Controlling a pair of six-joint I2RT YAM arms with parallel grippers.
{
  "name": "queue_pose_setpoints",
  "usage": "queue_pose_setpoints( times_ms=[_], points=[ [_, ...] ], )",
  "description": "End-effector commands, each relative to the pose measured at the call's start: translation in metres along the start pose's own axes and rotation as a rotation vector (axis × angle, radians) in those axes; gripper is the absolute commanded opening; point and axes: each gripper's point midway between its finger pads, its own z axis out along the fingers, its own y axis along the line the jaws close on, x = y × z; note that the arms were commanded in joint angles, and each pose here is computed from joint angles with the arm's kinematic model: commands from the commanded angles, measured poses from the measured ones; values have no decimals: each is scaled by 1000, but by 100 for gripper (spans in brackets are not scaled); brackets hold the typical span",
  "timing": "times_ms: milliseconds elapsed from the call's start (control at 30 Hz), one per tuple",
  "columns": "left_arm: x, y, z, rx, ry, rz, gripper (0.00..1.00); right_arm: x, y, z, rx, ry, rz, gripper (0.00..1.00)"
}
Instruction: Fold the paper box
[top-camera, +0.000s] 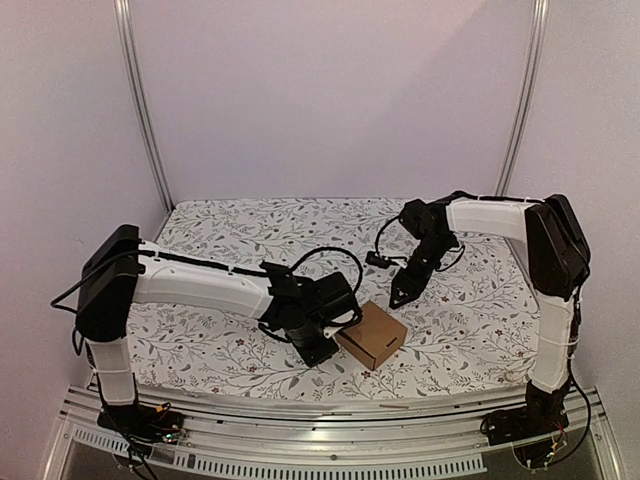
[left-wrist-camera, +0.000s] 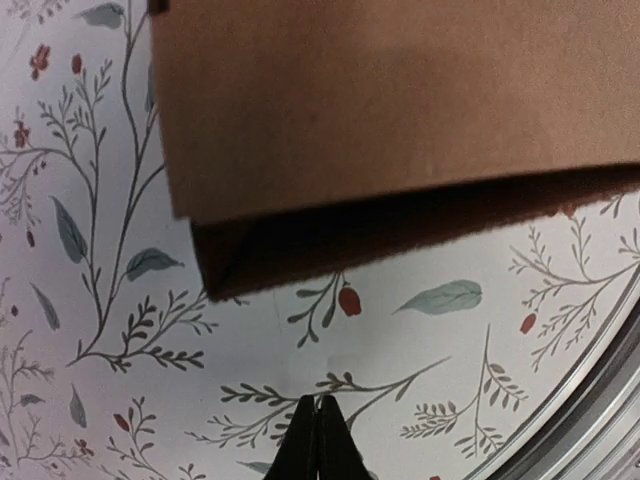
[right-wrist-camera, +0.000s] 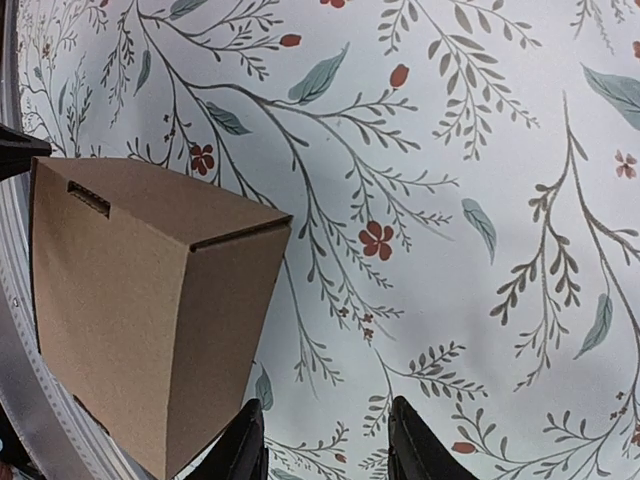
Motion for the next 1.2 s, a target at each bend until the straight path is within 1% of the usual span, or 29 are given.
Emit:
queue_pose_setpoints(
  times_ms=[0, 33, 100, 167, 233, 300, 367, 467, 533, 633, 733, 767, 833, 900, 933, 967, 1000, 1033, 1067, 1100, 1133, 1167],
  points=[
    [-59, -8, 24, 29, -87, 82, 0, -2, 20, 30, -36, 65, -46, 41],
    [-80, -13, 23, 43, -117, 92, 0, -2, 27, 35, -55, 71, -57, 41],
    [-103, -18, 28, 50, -143, 110, 0, -1, 44, 40, -94, 84, -85, 41],
    [-119, -17, 30, 31, -157, 124, 0, 0, 55, 43, -118, 90, -121, 41],
    [-124, -14, 30, 12, -161, 129, 0, -1, 60, 41, -136, 78, -124, 41],
    [-117, -10, 22, -3, -154, 129, 0, -1, 57, 38, -124, 77, -119, 41],
    [-101, -5, 12, -14, -139, 124, 0, -2, 51, 32, -123, 57, -100, 41],
    [-69, 2, -13, -38, -131, 111, 1, -3, 33, 17, -101, 19, -51, 41],
    [-44, 10, -27, -56, -126, 89, 2, -1, 26, 9, -79, 6, -46, 41],
    [-28, 25, -52, -101, -176, 40, 6, 0, 19, -5, -53, -22, -39, 42],
    [-14, 51, -69, -184, -214, -40, 16, 0, 11, -22, -35, -61, -9, 45],
    [-10, 63, -74, -213, -224, -76, 21, 0, 7, -30, -24, -78, 3, 47],
    [-4, 91, -87, -276, -249, -161, 28, -3, -5, -55, 19, -134, 25, 52],
    [-4, 121, -108, -317, -305, -246, 40, -9, -18, -94, 89, -222, 44, 60],
    [-6, 142, -125, -346, -351, -304, 46, -11, -25, -113, 120, -268, 57, 65],
    [-9, 153, -137, -357, -389, -333, 54, -14, -32, -135, 159, -325, 76, 89],
    [-12, 169, -153, -375, -435, -377, 61, -16, -42, -154, 202, -378, 90, 98],
    [-12, 190, -173, -399, -491, -428, 68, -18, -47, -180, 262, -453, 96, 99],
    [-15, 206, -190, -421, -554, -473, 78, -16, -57, -205, 333, -527, 136, 99],
    [-11, 222, -201, -451, -588, -521, 95, -18, -64, -222, 393, -595, 153, 99],
    [-9, 238, -211, -475, -631, -570, 99, -17, -65, -249, 455, -690, 180, 99],
    [-3, 252, -216, -496, -651, -617, 99, -18, -68, -263, 507, -751, 207, 99]
  ],
)
